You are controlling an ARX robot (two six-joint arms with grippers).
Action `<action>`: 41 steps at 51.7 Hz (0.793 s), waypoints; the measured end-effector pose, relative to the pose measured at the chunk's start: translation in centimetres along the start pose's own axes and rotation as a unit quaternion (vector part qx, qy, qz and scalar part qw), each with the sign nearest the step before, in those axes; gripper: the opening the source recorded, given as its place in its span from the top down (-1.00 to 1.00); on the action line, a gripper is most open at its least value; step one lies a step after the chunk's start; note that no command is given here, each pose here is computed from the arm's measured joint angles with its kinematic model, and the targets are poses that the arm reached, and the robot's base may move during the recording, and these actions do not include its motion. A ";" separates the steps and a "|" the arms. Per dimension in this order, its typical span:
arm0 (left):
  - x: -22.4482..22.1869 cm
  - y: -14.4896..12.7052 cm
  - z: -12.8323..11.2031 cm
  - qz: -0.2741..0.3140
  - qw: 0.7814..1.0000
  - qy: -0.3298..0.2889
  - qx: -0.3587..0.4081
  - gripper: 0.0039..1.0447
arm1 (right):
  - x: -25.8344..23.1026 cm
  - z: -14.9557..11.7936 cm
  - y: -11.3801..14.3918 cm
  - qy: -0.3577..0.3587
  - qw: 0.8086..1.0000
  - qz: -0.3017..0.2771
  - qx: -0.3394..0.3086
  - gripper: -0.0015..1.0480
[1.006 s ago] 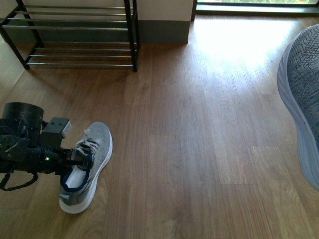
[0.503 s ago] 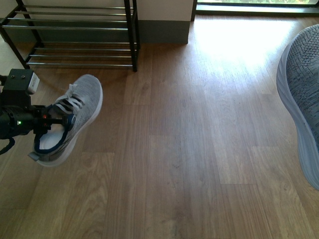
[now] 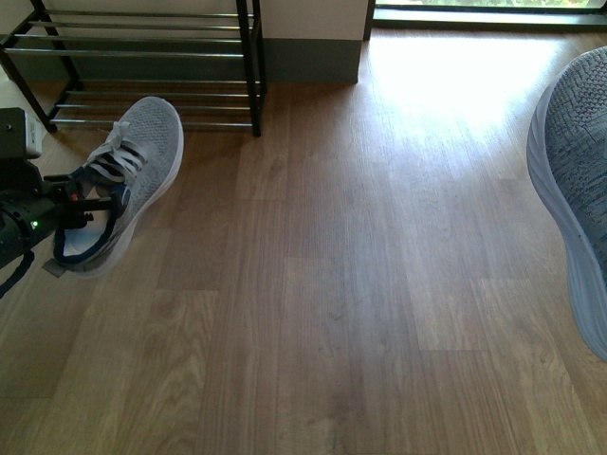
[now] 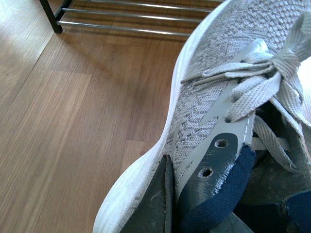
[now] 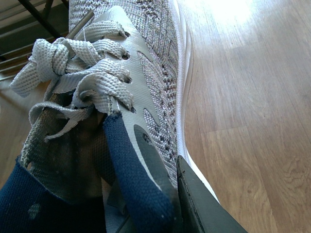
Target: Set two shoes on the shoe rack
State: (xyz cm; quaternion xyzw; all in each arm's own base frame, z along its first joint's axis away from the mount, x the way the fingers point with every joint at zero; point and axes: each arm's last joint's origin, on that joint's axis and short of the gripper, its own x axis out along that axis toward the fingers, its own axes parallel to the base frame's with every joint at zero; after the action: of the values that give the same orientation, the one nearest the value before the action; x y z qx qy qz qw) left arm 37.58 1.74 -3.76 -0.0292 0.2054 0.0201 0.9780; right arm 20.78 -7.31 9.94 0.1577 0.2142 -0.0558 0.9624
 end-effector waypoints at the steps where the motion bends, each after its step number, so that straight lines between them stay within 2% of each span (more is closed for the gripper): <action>1: 0.0 0.0 0.0 0.002 1.000 -0.001 0.000 0.98 | 0.0 0.0 0.0 0.000 1.000 0.000 0.000 0.97; 3: -0.6 0.0 0.3 0.001 1.000 0.015 0.000 0.98 | 0.0 0.0 0.0 0.000 1.000 0.000 0.000 0.97; 6: -4.3 0.0 1.3 0.001 0.992 0.127 -0.004 0.98 | 0.0 0.0 0.0 0.000 1.000 0.000 0.000 0.97; 8: -7.6 -0.1 2.5 0.008 0.984 0.178 -0.007 0.98 | 0.0 0.0 0.0 0.000 1.000 0.000 0.000 0.97; 11: -11.3 0.1 4.7 0.012 0.981 0.195 -0.015 0.98 | 0.0 0.0 0.0 0.000 1.000 0.001 0.000 0.97; 13: -12.5 0.1 5.9 0.013 0.983 0.182 -0.019 0.98 | 0.0 0.0 0.0 0.000 1.000 0.001 0.000 0.97; 16: -15.1 0.3 10.2 0.013 0.995 0.096 -0.027 0.98 | 0.0 0.0 0.0 0.000 1.000 0.000 0.000 0.97; 19: -17.3 0.4 15.0 0.013 0.999 -0.017 -0.026 0.98 | 0.0 0.0 0.0 0.000 1.000 0.001 0.000 0.97; 21: -17.9 0.4 16.1 0.020 0.998 -0.047 -0.026 0.98 | 0.0 0.0 0.1 0.000 1.000 0.003 0.000 0.97; 23: -18.3 0.3 16.4 0.021 0.998 -0.059 -0.025 0.98 | 0.0 0.0 0.0 0.001 1.000 0.003 0.000 0.97; 31: -18.7 -0.4 14.6 0.032 0.999 -0.025 -0.018 0.98 | 0.0 0.0 0.0 0.000 1.000 0.001 0.000 0.97; 41: -19.9 -1.1 14.9 0.013 0.999 -0.035 -0.013 0.98 | 0.0 0.0 0.0 0.000 1.000 0.001 0.000 0.97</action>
State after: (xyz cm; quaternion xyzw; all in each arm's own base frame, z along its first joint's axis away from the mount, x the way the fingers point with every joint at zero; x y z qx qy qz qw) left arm 25.36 1.06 17.95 -0.0383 0.1710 0.0369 0.9838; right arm 20.80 -7.27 9.94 0.1576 0.2144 -0.0545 0.9624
